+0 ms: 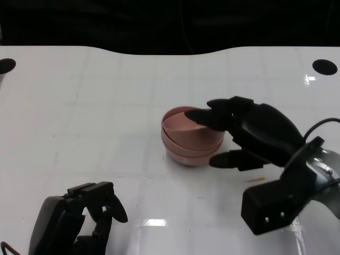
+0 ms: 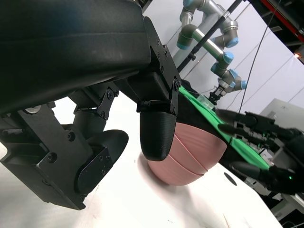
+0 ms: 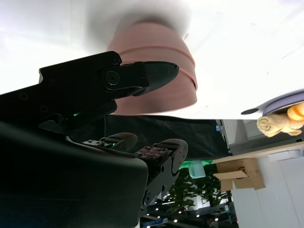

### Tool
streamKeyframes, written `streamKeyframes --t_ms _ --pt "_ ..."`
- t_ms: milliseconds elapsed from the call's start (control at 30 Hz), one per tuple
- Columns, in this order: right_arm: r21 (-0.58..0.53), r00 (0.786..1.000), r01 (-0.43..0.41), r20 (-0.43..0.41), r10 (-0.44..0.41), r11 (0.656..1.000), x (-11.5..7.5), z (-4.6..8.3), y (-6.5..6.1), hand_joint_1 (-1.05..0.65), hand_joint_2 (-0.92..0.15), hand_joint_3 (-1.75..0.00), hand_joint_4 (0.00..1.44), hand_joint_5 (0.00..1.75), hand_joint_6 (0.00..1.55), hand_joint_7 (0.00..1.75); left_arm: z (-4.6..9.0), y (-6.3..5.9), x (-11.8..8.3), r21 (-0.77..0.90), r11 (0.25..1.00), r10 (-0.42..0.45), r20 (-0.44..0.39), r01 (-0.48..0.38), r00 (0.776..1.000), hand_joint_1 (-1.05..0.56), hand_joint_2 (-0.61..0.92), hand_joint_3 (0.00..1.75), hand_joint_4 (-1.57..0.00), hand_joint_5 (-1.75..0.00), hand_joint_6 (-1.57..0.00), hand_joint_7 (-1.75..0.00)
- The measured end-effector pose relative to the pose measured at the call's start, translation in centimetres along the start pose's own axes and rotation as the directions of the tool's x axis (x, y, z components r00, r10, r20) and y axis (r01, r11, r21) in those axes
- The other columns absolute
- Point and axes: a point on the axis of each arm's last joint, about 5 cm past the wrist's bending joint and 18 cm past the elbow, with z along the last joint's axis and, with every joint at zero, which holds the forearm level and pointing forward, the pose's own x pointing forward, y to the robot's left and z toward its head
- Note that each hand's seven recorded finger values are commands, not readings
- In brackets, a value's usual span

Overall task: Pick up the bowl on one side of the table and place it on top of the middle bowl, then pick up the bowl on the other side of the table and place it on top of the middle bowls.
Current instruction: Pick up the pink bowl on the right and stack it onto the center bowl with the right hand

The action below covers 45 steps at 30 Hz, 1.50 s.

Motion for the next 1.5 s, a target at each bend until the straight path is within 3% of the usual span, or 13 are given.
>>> streamKeyframes --t_ms 267,600,933,1133,1333,1500 --pt "-0.026 0.999 -0.04 -0.014 0.04 0.999 -1.3 0.0 0.2 -0.6 -0.92 -0.15 0.22 0.22 0.38 0.04 0.0 0.0 0.0 0.0 1.0 0.0 0.0 0.0 1.0 0.0 0.27 1.55 -0.86 -1.65 -0.83 -1.44" --pt "-0.064 0.99 -0.142 -0.035 0.14 0.988 -1.4 -0.1 0.2 -0.6 -0.92 -0.18 0.27 0.24 0.42 0.04 0.0 0.0 0.0 -0.003 1.0 0.0 0.004 0.0 1.0 -0.01 0.27 1.55 -0.84 -1.67 -0.82 -1.45" --pt "-0.064 0.988 -0.152 -0.034 0.15 0.986 -1.4 -0.1 0.2 -0.59 -0.92 -0.17 0.29 0.24 0.42 0.03 0.0 0.0 0.0 -0.004 1.0 -0.002 0.004 0.002 1.0 -0.01 0.27 1.55 -0.84 -1.68 -0.82 -1.46" --pt "-0.042 0.997 -0.082 -0.005 0.081 0.996 -1.3 0.0 0.5 -0.59 -0.92 -0.17 0.22 0.21 0.33 0.0 0.0 0.1 0.0 -0.006 1.0 -0.001 0.003 0.001 1.0 0.0 0.27 1.55 -0.83 -1.68 -0.82 -1.45" --pt "-0.002 1.0 0.004 0.006 -0.004 1.0 -1.6 -0.1 0.4 -0.55 -0.92 -0.15 0.22 0.25 0.33 0.01 0.0 0.1 0.0 -0.004 1.0 -0.001 0.003 0.001 1.0 0.01 0.27 1.54 -0.84 -1.67 -0.82 -1.45" --pt "0.026 1.0 0.023 -0.01 -0.022 0.999 -2.6 -0.1 0.9 -0.53 -0.92 -0.14 0.23 0.29 0.35 0.02 0.0 0.1 0.0 -0.002 1.0 -0.003 0.003 0.003 1.0 0.01 0.28 1.54 -0.85 -1.66 -0.82 -1.45"
